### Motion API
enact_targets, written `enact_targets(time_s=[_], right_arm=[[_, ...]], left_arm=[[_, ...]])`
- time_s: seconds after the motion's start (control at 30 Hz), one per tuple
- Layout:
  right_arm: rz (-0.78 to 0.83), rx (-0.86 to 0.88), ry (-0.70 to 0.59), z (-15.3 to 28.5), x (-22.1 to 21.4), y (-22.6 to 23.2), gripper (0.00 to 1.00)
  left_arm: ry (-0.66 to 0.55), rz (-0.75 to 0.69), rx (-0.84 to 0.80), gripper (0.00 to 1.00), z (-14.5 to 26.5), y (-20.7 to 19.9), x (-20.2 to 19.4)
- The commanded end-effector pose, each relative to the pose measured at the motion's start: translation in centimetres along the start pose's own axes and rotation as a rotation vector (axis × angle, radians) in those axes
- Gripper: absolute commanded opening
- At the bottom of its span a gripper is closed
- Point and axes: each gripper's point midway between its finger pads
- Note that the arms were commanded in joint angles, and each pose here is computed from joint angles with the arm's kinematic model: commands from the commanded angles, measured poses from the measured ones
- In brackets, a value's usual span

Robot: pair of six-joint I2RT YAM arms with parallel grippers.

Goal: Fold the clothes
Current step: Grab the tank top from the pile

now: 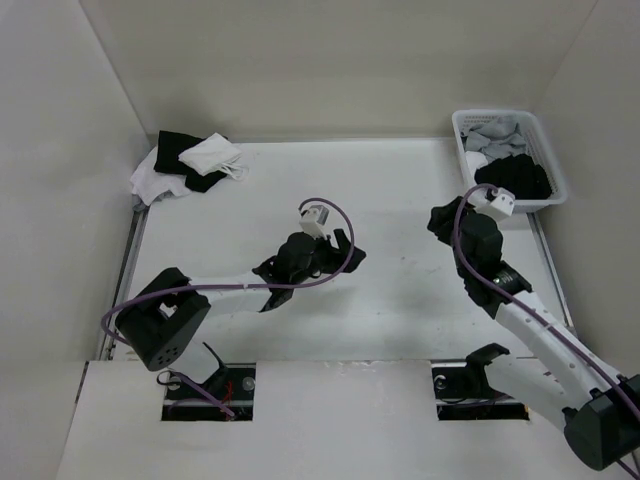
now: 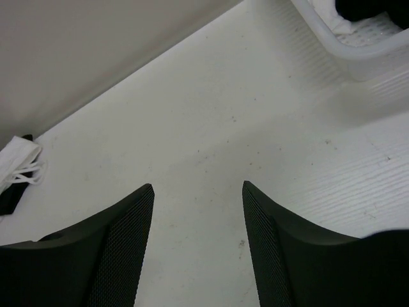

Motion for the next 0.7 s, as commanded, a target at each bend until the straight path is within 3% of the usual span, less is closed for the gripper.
enact_targets(time_s=[0.0,0.13,0.2,0.27,0.3,0.33,0.37,0.47,0.53,0.57,0.63,0.67], right_arm=[[-0.01,0.045,-0.05,-0.2,2.7,2.0,0.46],[-0.01,0.052,-0.03,-0.6,3.1,2.1,0.21],[-0.006,0.037,-0.036,-0.9,3.6,1.7,0.16],[-0.009,0.008,-0.045,-1.8,4.3,1.0,0.1],[0.0,-0.015,-0.054,-2.4,4.9,0.5,0.08],[0.007,-0.041,-0.063,-2.9,5.5,-0.1,0.06],[0.006,-0.109,-0.092,-4.1,7.2,-1.8,0.04],[-0.001,-0.236,-0.144,-6.7,10.3,-5.5,0.03],[-0.024,-0.362,-0.175,-9.5,12.8,-9.4,0.03],[-0.031,-0.395,-0.189,-10.6,13.6,-10.5,0.06],[-0.045,-0.463,-0.216,-12.9,15.4,-12.8,0.13],[-0.039,-0.509,-0.227,-15.0,16.6,-14.5,0.25]], left_arm=[[-0.032,-0.007,-0.049,0.71,-0.2,-1.0,0.8],[-0.047,-0.028,-0.077,0.69,0.0,-1.9,1.0],[-0.068,-0.039,-0.093,0.66,0.1,-2.1,1.2],[-0.084,-0.046,-0.103,0.56,0.3,-2.1,1.3],[-0.09,-0.051,-0.108,0.4,0.5,-2.2,1.4],[-0.091,-0.055,-0.108,0.34,0.5,-2.2,1.4],[-0.095,-0.069,-0.111,0.22,0.6,-2.2,1.5],[-0.098,-0.083,-0.117,0.15,0.7,-2.4,1.4],[-0.095,-0.086,-0.124,0.15,0.6,-2.6,1.2],[-0.095,-0.086,-0.128,0.21,0.5,-2.6,1.1],[-0.093,-0.08,-0.136,0.29,0.3,-2.6,1.0],[-0.095,-0.076,-0.137,0.32,0.3,-2.5,1.0]])
Point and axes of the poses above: each gripper's point midway between its finger pads, its own z axis back along the fingers, its own y axis along the line the jaws close on, x = y × z, and after that the axes turned 9 degrees about -z, right-handed
